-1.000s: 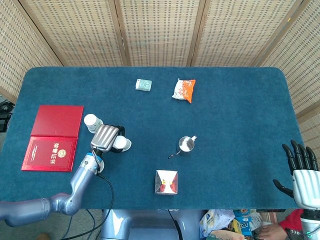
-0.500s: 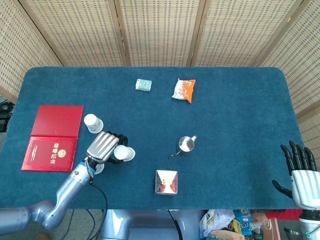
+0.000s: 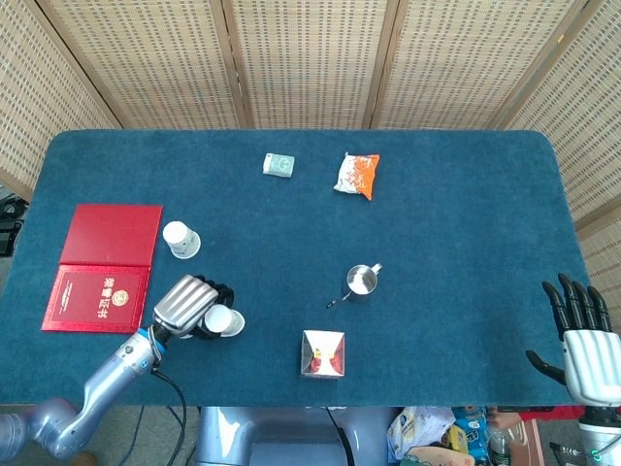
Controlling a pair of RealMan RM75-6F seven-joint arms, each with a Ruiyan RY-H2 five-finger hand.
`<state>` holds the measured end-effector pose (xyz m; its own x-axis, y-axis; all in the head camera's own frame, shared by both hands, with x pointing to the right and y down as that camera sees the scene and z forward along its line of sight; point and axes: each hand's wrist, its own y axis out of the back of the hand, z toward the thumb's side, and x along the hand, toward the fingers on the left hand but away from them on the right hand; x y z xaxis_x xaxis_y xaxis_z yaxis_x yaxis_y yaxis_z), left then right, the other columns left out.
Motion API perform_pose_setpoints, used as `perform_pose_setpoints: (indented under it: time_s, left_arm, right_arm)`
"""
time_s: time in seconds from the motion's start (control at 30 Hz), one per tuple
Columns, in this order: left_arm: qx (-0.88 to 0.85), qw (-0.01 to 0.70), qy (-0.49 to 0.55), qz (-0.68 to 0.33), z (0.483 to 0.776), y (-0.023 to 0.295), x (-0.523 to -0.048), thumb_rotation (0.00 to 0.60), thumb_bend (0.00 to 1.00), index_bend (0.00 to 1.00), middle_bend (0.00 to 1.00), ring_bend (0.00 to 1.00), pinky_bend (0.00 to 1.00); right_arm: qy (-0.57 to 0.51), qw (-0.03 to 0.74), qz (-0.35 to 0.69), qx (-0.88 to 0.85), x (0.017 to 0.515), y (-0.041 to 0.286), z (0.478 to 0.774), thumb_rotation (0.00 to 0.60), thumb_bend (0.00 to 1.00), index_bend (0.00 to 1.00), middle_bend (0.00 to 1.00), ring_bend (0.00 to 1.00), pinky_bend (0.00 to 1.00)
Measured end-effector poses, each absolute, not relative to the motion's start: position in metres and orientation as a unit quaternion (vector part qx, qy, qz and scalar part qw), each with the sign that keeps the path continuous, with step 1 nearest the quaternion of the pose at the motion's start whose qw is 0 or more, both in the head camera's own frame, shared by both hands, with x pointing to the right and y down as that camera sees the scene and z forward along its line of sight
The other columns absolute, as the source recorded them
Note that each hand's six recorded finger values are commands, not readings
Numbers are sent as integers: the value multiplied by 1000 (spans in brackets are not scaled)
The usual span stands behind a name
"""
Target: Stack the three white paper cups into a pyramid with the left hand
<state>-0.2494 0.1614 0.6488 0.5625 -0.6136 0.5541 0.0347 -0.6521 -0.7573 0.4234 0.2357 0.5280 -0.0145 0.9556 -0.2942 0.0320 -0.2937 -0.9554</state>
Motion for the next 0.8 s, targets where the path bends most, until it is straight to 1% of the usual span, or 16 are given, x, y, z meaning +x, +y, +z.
perform_pose_setpoints:
  time_s: [0.13, 0.53, 0.6, 0.73, 0.8]
  left_arm:
    - [-807, 362, 171, -435, 656, 162, -256, 600, 140, 505, 506, 522, 481]
    - [-804, 363, 155, -446, 667, 164, -266, 600, 141, 505, 481, 492, 441]
    - [-801, 367, 154, -447, 668, 164, -267, 600, 141, 505, 481, 489, 429]
    - [-799, 369, 152, -451, 668, 164, -270, 600, 140, 505, 480, 485, 366]
    - [-798, 369, 150, -453, 668, 164, -272, 600, 140, 505, 480, 484, 357]
  right_arm:
    - [-430, 407, 568, -572, 423, 236, 530, 600, 0, 0, 0, 0, 0]
    - [-429, 408, 568, -572, 423, 236, 530, 600, 0, 0, 0, 0, 0]
    - [-429, 407, 568, -572, 423, 236, 530, 600, 0, 0, 0, 0, 0]
    - [-429, 408, 568, -572, 423, 236, 530, 600, 0, 0, 0, 0, 0]
    - [-429, 407, 568, -572, 423, 236, 530, 600, 0, 0, 0, 0, 0]
